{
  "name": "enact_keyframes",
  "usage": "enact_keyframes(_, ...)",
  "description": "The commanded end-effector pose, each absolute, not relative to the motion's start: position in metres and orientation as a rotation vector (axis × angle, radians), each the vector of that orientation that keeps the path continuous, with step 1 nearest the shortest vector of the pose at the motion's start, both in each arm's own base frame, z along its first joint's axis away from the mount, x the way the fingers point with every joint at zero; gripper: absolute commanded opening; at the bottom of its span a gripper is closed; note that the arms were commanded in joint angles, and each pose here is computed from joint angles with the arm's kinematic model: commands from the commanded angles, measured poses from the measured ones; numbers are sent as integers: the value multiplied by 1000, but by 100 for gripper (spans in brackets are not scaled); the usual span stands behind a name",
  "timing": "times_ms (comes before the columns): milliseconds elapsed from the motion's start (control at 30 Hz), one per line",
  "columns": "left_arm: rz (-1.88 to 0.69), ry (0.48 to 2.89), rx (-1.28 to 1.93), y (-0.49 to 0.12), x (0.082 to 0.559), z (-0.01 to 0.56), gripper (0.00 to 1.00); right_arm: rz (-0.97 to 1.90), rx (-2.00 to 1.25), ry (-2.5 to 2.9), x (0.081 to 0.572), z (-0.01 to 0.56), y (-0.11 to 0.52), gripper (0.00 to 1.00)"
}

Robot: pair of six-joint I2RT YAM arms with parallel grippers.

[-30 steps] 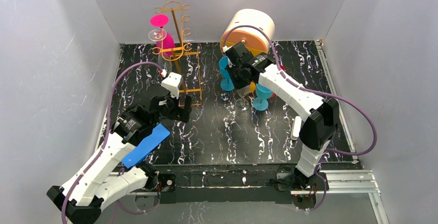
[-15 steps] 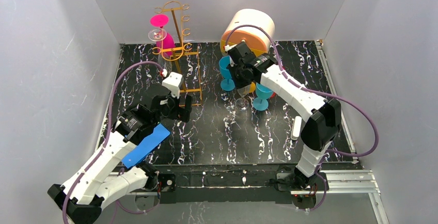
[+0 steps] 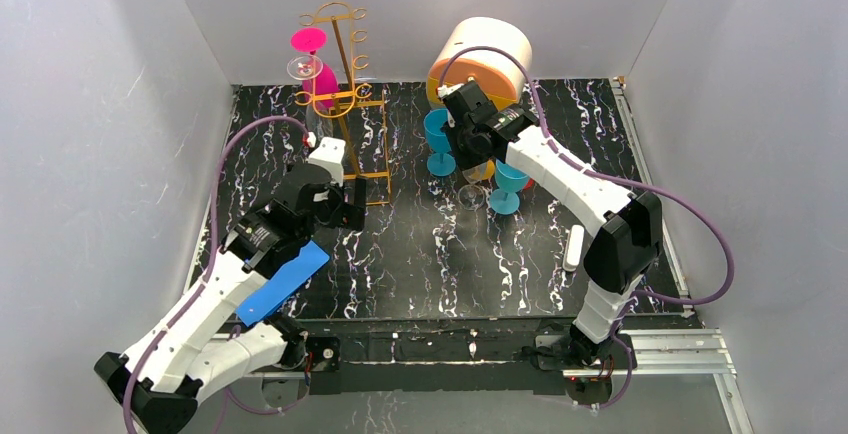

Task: Take the wine glass off the wine glass rack
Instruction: Place the wine glass at the center of the board.

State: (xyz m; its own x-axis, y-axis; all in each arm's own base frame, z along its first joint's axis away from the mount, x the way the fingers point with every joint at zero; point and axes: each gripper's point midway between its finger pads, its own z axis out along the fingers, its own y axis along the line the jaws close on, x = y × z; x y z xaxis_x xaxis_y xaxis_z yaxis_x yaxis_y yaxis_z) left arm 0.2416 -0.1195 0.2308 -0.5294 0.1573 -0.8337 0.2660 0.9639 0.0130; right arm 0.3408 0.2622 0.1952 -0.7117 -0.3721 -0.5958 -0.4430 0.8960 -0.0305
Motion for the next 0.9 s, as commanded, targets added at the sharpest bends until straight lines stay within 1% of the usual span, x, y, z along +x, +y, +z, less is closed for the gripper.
enact_keyframes(0,15,2181,188,-94,244,216,98,138,-547,2416,344,204,257,22)
enact_keyframes(100,58,2197,145,-87,243,210,98,136,-545,2406,346,210,257,23)
enact_keyframes(167,101,2203,88,-79,242,205,98,135,-549,2398,346,213,257,27)
enact_keyframes(433,104,2281,11,-82,242,175,98,138,-594,2381,347,223,258,28)
enact_keyframes(533,105,2281,-60,-78,243,172,98,131,-598,2368,349,231,258,33)
enact_keyframes(733,187,2304,-175,-50,243,167,98,160,-631,2339,350,240,263,37)
enact_keyframes(800,166,2311,-231,-40,245,167,98,162,-624,2327,351,246,263,42)
enact_keyframes(867,133,2318,-275,-33,246,164,98,141,-601,2309,355,253,260,50)
